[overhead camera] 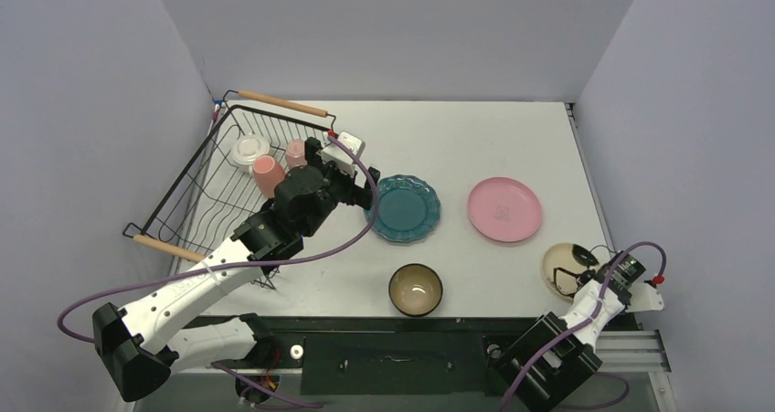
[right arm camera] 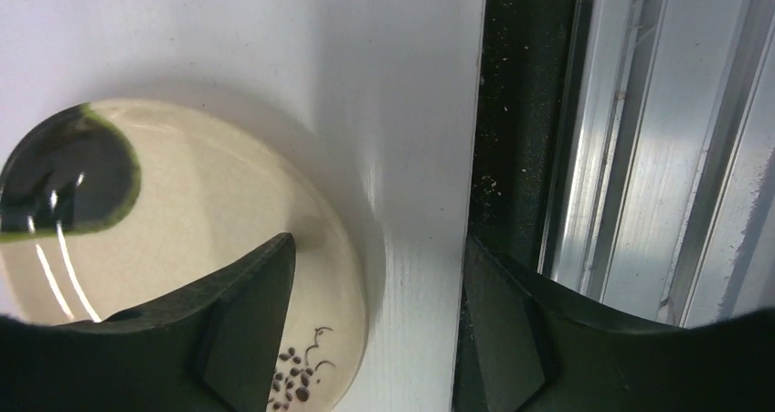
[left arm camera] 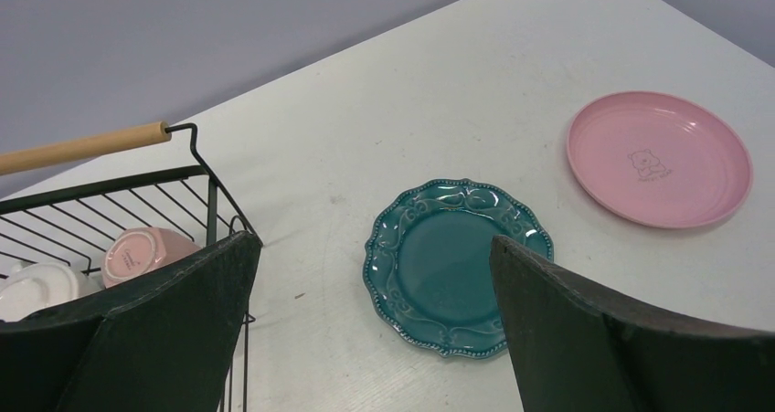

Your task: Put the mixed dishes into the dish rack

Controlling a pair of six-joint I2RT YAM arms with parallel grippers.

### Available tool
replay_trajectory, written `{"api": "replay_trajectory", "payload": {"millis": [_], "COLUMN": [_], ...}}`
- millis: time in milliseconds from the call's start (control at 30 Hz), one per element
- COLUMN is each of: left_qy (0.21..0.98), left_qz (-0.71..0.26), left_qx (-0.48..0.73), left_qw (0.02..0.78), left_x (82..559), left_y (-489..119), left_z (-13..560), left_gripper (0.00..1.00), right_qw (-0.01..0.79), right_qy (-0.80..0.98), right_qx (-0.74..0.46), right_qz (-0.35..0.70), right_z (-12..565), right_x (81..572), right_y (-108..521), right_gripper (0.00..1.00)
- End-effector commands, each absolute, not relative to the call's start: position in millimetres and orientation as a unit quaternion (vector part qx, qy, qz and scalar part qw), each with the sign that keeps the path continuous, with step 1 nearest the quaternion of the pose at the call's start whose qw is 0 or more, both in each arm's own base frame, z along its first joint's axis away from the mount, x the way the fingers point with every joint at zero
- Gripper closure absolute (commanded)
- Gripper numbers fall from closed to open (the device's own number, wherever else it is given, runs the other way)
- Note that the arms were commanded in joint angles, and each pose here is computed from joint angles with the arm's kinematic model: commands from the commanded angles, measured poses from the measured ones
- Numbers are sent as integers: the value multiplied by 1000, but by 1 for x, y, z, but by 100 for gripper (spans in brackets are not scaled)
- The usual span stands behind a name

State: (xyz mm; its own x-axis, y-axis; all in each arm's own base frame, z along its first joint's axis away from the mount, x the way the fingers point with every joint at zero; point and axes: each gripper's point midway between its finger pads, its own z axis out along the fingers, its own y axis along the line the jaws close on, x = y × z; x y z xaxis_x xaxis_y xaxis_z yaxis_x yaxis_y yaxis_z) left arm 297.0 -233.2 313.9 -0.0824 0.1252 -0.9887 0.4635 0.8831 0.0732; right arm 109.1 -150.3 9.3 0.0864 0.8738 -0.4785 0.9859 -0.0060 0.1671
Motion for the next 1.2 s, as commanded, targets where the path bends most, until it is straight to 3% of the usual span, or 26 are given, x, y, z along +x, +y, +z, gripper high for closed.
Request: {"api": "replay_trajectory", "payload": {"millis": [0,300,533,733,900,1167], "left_qy": [711,712,714,714,714,715], "left_qz": [-154,-155,-154,-153,-156,-155], "left_qx": [194,197,197,198,200,201], "left_qw": [658,656,654,654,653,652], "left_x": [296,297,297,297,297,297], "left_y": [-239,-240,-241,-241,-243,-243], "left_z": [332,330,328,328,328,327], "left_gripper": [4,3,4,4,3,3], "right_qw": [335,343,318,293,278,307], "right_qy": [673,677,679,659,631,638], "right_qx": [658,646,654,683,709,699], "right_qz": [-46,-87,-99,-117,-147,-103], "right_z": [59,72,55,44,41,32], "right_x": [168,169,160,145,126,144], "right_y": [-153,-159,-161,-165,-171,-169], "right_gripper": [36,33,36,45,41,39]}}
